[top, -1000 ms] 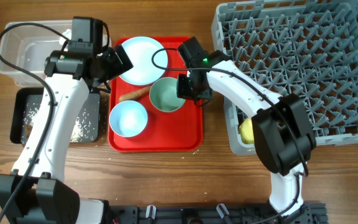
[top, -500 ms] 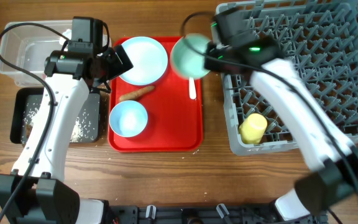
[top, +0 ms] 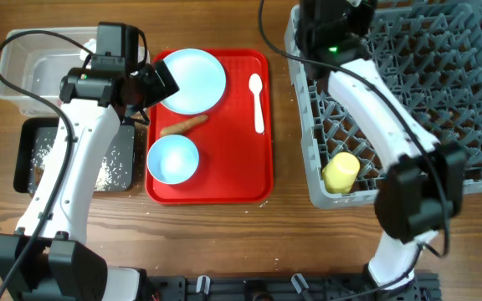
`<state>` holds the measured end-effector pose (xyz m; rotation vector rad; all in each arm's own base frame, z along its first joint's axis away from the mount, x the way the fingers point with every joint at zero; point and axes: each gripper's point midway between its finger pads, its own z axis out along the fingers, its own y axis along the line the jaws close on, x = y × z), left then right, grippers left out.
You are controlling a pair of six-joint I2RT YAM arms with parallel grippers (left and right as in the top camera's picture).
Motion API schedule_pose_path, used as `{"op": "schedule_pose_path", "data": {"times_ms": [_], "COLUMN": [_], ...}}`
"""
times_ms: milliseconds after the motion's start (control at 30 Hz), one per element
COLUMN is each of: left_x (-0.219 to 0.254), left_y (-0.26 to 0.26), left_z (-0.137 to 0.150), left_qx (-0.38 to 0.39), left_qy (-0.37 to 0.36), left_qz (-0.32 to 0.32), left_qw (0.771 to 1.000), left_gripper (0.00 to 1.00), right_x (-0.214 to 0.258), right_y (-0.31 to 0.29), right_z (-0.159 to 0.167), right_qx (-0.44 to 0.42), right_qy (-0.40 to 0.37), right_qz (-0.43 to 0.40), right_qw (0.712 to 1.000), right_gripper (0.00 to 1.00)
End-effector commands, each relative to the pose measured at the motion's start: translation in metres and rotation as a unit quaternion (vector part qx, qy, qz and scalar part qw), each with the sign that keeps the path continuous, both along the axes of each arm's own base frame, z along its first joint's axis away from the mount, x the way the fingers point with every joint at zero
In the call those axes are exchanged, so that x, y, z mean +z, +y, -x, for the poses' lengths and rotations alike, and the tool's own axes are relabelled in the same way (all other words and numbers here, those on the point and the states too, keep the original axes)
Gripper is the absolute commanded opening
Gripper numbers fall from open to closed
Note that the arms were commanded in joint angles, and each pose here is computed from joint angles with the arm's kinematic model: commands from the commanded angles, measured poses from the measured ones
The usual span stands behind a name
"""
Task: Sort waste into correct bins and load items into the dishwasher rack
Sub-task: 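Grasp the green bowl with the right gripper and place it in the rack, then grasp the light-blue bowl with the right gripper and move it to the rack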
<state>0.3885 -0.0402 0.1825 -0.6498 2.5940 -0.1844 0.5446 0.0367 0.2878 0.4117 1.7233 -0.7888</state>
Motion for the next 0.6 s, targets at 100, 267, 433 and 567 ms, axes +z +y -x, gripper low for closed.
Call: {"op": "schedule_pose_path", "data": {"times_ms": [100, 267, 433, 567], "left_x": [0.003, 0.003, 0.003, 0.003], "left_y": [0.004, 0.004, 0.004, 0.004], "left_z": [-0.002, -0.002, -0.002, -0.002], "left_qx": [0.005, 0.005, 0.005, 0.005], "left_qy": [-0.005, -0.005, -0.005, -0.005], "left_qz": [-0.006, -0.006, -0.006, -0.006], "left_qw": [1.000, 1.000, 1.000, 1.000], "left_gripper": [1.00, 1.00, 1.00, 1.00], "right_x": [-0.068, -0.089, -0.120, -0.122], "right_y": [-0.006, 0.007, 0.037, 0.052], "right_z": [-0.008, -0.004, -0.001, 0.001], "right_qx": [-0.026, 0.007, 0.094, 0.111], "right_qy": [0.241, 0.289, 0.355, 0.355], "right_qz": [0.218, 0.239, 0.256, 0.261], "right_qw": [0.945, 0.927, 0.894, 0.891], "right_gripper": [0.04, 0.04, 0.04, 0.19]}}
